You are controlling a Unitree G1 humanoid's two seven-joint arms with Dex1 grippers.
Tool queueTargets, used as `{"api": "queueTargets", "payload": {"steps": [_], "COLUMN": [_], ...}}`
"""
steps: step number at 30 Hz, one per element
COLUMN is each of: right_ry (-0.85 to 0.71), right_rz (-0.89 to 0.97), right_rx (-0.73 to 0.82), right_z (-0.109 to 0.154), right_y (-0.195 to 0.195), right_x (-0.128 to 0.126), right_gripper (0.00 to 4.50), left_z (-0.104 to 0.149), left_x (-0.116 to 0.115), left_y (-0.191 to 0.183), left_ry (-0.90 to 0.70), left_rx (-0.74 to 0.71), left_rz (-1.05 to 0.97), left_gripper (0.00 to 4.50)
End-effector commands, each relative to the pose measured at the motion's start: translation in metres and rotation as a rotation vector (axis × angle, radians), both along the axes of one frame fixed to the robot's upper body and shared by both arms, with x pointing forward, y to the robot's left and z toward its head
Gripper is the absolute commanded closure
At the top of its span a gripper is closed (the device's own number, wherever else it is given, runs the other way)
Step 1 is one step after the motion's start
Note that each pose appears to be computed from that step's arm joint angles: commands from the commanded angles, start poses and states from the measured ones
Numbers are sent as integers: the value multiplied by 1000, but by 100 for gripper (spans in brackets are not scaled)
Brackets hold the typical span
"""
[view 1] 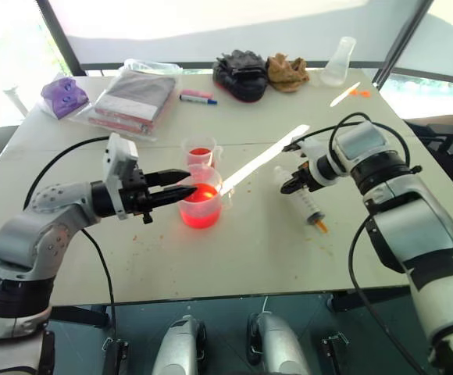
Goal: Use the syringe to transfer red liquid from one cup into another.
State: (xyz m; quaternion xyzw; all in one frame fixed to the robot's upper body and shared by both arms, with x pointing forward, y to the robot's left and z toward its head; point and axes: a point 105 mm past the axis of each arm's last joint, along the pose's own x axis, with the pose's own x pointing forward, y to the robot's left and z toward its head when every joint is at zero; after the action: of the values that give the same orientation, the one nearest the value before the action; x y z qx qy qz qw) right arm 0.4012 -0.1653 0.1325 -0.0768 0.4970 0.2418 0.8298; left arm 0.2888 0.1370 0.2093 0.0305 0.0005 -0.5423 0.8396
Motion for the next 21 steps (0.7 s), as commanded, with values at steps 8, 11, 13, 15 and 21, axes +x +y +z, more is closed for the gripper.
{"api": "queueTargets", "payload": {"steps": [8, 11, 13, 15, 21], "right_ry": [-285, -578, -783, -938, -1023], "right_rz": [99, 280, 359, 431, 614], "right_rx": [362, 593, 720, 793, 982], "right_z": [101, 187, 224, 242, 229], "right_y": [40, 63, 73, 85, 142], "right_x": [16, 4, -9, -24, -69], "right_gripper": [301, 301, 301, 301, 301], "left_z": [32, 43, 51, 60, 80], "left_x": [2, 7, 14, 23, 45], "left_y": [41, 68, 81, 90, 97], "left_ry": [-80, -97, -118, -135, -178], "left_rx": [-29, -5, 3, -10, -33], "left_rz": [160, 234, 277, 309, 324], "left_gripper": [257, 257, 257, 257, 257]}}
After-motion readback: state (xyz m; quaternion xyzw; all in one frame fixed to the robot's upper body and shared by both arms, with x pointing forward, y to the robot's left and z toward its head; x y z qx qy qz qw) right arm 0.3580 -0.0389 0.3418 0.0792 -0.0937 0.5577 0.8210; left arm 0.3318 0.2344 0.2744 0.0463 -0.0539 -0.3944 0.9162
